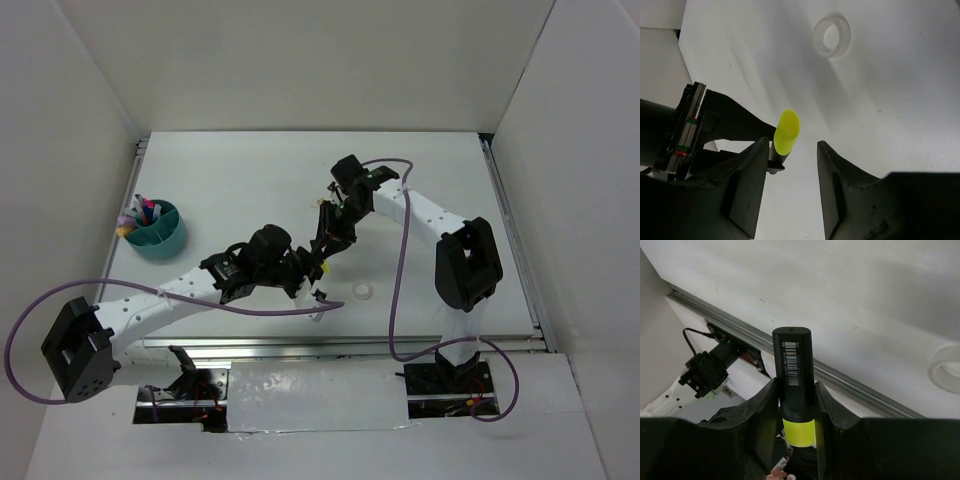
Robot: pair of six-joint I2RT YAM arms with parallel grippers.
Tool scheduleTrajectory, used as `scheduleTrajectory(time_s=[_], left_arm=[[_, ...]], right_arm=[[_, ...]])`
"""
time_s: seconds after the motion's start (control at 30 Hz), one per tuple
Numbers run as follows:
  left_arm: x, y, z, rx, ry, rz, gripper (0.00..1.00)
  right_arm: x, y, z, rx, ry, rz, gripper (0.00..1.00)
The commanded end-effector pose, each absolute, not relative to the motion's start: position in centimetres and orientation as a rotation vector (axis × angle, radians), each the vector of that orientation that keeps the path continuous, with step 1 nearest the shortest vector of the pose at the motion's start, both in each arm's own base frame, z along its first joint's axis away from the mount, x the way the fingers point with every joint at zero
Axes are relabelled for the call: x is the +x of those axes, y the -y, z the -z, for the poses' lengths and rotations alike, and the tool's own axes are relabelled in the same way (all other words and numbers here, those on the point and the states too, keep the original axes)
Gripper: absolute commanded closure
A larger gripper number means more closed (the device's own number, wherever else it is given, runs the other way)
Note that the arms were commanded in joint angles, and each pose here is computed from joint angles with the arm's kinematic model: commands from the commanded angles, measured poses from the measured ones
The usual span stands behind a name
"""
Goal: Sort the stationery into containers
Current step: Pick up the pen from the center of the board, then place the pen in the storage box.
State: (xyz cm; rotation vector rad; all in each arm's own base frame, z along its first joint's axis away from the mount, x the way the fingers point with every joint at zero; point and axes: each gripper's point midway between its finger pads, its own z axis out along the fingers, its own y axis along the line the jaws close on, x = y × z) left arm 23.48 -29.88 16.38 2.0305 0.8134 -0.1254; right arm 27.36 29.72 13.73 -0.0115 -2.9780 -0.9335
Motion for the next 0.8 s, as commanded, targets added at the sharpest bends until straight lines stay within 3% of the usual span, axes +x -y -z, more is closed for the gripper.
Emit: scheduleTrajectory(time_s=[0.0, 0.33, 0.63, 0.73, 0.77], left_arm=[[24.2, 30.9, -17.0, 2.017, -0.74, 0.089, 0.46], [24.5, 31.5, -16.6, 2.007, -0.716, 0.083, 0.53], [23.6, 31.7, -16.5, 2.014, -0.715, 0.13, 0.72], [23.4, 31.5, -17.0, 1.998, -0.748, 0.15, 0.88], [23.0, 31.4, -17.2, 1.998, -0.764, 0.168, 0.92]], right_arm=[[27.1, -30.6, -16.2, 0.004, 2.976, 1.046, 1.0], [25.8, -31.4, -16.4, 0.012, 2.879, 1.113, 1.0], [25.7, -31.7, -16.9, 0.041, 2.864, 1.145, 1.0], [25.9, -31.5, -17.2, 0.068, 2.861, 1.188, 0.79], [26.3, -31.3, -17.5, 0.077, 2.863, 1.217, 0.64]])
